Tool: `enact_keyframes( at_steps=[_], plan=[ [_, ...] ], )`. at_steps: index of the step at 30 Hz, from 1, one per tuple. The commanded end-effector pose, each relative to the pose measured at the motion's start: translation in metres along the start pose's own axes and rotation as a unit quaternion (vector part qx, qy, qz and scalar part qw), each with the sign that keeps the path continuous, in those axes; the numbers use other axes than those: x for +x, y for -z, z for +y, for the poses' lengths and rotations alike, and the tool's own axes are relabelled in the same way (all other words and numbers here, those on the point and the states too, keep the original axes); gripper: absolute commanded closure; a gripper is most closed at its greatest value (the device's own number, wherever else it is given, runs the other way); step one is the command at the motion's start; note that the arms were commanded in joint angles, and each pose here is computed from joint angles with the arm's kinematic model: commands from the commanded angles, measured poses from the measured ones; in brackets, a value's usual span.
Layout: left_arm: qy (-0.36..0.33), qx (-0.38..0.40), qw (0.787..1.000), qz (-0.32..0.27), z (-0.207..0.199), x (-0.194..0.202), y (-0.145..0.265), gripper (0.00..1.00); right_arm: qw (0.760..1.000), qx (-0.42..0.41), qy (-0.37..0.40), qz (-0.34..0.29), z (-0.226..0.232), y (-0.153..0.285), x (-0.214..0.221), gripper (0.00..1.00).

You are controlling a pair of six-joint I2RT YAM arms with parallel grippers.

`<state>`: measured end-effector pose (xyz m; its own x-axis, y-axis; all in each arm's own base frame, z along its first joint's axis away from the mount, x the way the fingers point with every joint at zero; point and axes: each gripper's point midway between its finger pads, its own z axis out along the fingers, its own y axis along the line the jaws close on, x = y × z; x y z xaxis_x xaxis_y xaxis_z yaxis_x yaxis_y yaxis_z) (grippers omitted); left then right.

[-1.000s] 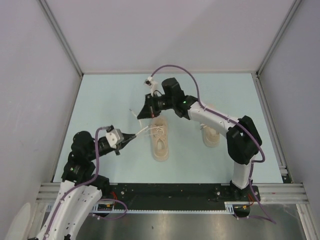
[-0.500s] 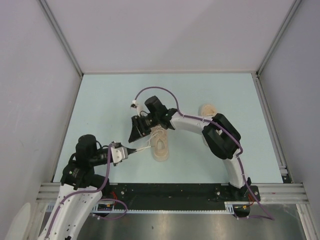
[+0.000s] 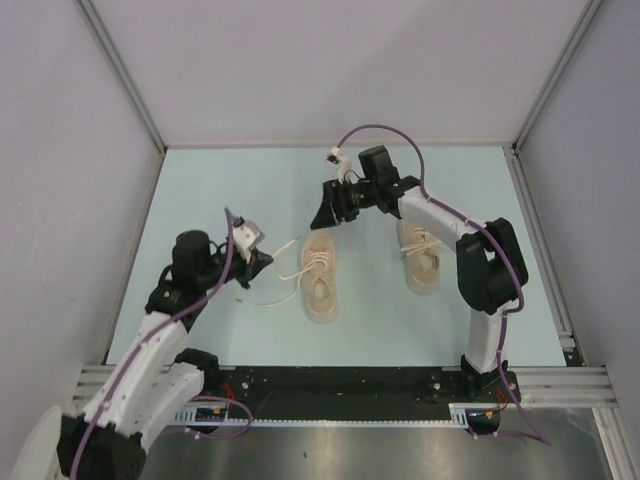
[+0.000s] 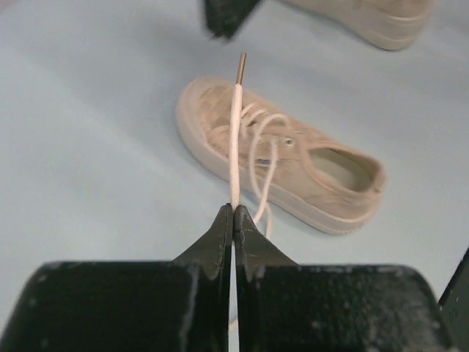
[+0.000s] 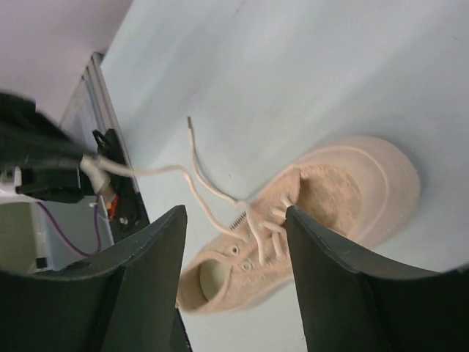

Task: Tie the shoes

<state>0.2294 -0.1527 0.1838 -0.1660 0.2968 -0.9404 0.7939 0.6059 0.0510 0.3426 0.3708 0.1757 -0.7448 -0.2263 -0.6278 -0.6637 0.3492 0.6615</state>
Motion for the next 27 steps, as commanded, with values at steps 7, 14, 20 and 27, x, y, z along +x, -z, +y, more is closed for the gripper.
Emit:
enact_keyframes(
  at_steps=[7, 14, 20, 27],
  plan=[
    [0.262, -0.077, 0.958, 0.085, 0.099, 0.013, -0.071, 1.0, 0.956, 0.036, 0.286, 0.059, 0.061, 0.002, 0.039, 0.48],
    [0.325, -0.058, 0.931, 0.154, 0.104, 0.062, -0.094, 1.0, 0.925, 0.016, 0.367, 0.094, 0.095, -0.08, 0.093, 0.46],
    [0.341, -0.064, 0.923, 0.168, 0.111, 0.076, -0.095, 1.0, 0.9, 0.009, 0.424, 0.099, 0.099, -0.136, 0.126, 0.47],
    [0.346, -0.062, 0.92, 0.175, 0.111, 0.086, -0.093, 1.0, 0.897, 0.027, 0.432, 0.095, 0.074, -0.164, 0.137, 0.47]
  ],
)
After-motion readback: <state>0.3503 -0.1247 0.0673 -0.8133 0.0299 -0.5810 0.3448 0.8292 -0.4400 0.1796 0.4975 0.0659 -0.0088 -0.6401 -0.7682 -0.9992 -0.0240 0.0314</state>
